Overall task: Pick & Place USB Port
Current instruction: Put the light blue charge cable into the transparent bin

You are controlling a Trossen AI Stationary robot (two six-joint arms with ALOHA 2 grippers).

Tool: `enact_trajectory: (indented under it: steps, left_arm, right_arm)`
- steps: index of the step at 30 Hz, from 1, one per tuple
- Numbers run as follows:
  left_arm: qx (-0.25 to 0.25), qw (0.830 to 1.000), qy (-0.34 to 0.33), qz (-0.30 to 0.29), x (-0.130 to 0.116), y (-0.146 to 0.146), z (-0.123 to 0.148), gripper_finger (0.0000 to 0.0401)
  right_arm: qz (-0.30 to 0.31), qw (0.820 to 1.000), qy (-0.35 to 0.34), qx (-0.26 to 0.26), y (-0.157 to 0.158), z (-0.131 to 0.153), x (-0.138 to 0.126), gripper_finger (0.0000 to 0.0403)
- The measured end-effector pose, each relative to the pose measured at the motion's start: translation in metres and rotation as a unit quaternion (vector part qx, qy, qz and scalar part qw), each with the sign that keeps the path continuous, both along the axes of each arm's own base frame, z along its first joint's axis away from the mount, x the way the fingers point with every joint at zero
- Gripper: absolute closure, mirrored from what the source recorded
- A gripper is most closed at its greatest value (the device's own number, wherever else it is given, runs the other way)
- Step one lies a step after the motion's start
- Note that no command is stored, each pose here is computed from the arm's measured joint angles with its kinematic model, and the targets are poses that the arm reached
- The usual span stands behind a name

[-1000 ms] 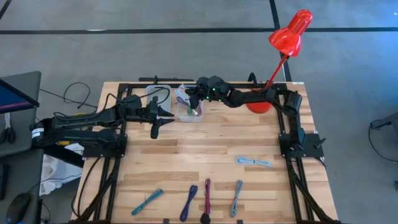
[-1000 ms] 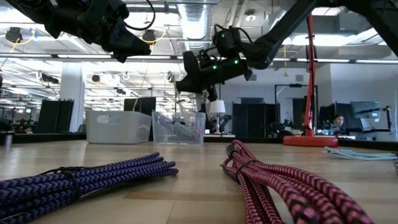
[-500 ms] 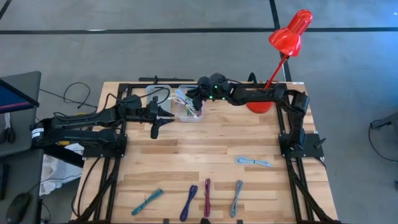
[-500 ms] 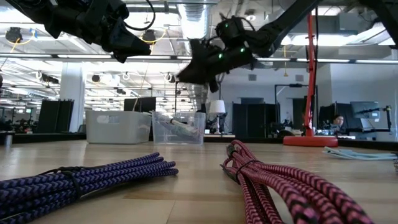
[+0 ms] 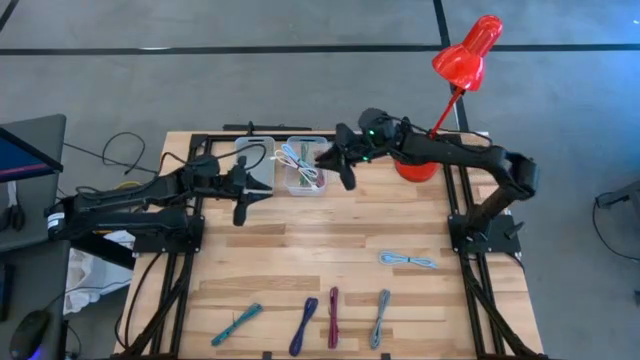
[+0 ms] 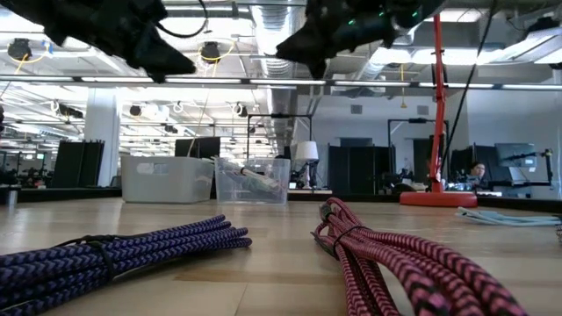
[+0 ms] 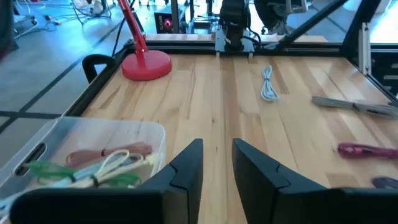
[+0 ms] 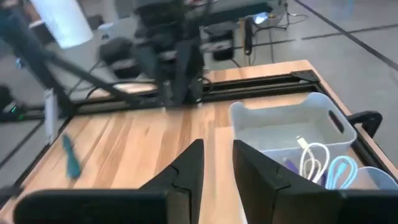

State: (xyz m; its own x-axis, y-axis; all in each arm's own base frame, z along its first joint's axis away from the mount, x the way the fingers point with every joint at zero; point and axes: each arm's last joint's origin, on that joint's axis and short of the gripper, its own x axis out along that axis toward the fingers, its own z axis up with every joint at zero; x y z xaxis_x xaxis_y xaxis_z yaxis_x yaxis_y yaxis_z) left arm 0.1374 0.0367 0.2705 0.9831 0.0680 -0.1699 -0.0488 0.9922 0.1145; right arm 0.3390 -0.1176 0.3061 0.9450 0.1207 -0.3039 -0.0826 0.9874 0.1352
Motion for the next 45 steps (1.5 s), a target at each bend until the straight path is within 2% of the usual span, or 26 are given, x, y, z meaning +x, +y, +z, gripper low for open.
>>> enact_trajectory:
  steps: [7, 12, 20, 25, 29, 35, 40, 45]
  left_arm:
    - [0.002, 1.000, -0.014, 0.000, -0.036, -0.012, 0.004, 0.0340]
    - [-0.010, 1.000, -0.025, -0.012, -0.042, -0.016, -0.005, 0.0347]
    - [-0.037, 0.999, 0.014, -0.029, -0.037, -0.019, -0.035, 0.0348]
    - [-0.069, 0.997, 0.026, -0.025, -0.036, -0.019, -0.045, 0.0348]
    - [-0.081, 0.996, 0.026, -0.023, -0.035, -0.019, -0.046, 0.0348]
    - [-0.086, 0.996, 0.024, -0.022, -0.035, -0.019, -0.045, 0.0348]
    - [-0.090, 0.995, 0.023, -0.021, -0.035, -0.019, -0.045, 0.0348]
    - [-0.087, 0.996, 0.013, -0.022, -0.035, -0.019, -0.043, 0.0348]
  right_arm:
    - [0.047, 0.998, -0.003, -0.041, 0.035, -0.012, -0.034, 0.0327]
    - [0.060, 0.997, -0.022, -0.044, 0.053, -0.034, -0.064, 0.0327]
    - [0.044, 0.998, -0.004, 0.035, 0.083, -0.072, -0.120, 0.0327]
    - [0.004, 0.994, 0.068, 0.091, 0.098, -0.088, -0.149, 0.0327]
    - [-0.027, 0.977, 0.158, 0.138, 0.111, -0.095, -0.168, 0.0327]
    - [-0.094, 0.942, 0.279, 0.161, 0.126, -0.109, -0.193, 0.0327]
    - [-0.135, 0.924, 0.331, 0.138, 0.132, -0.115, -0.205, 0.0327]
    - [-0.202, 0.895, 0.387, 0.091, 0.130, -0.123, -0.219, 0.0327]
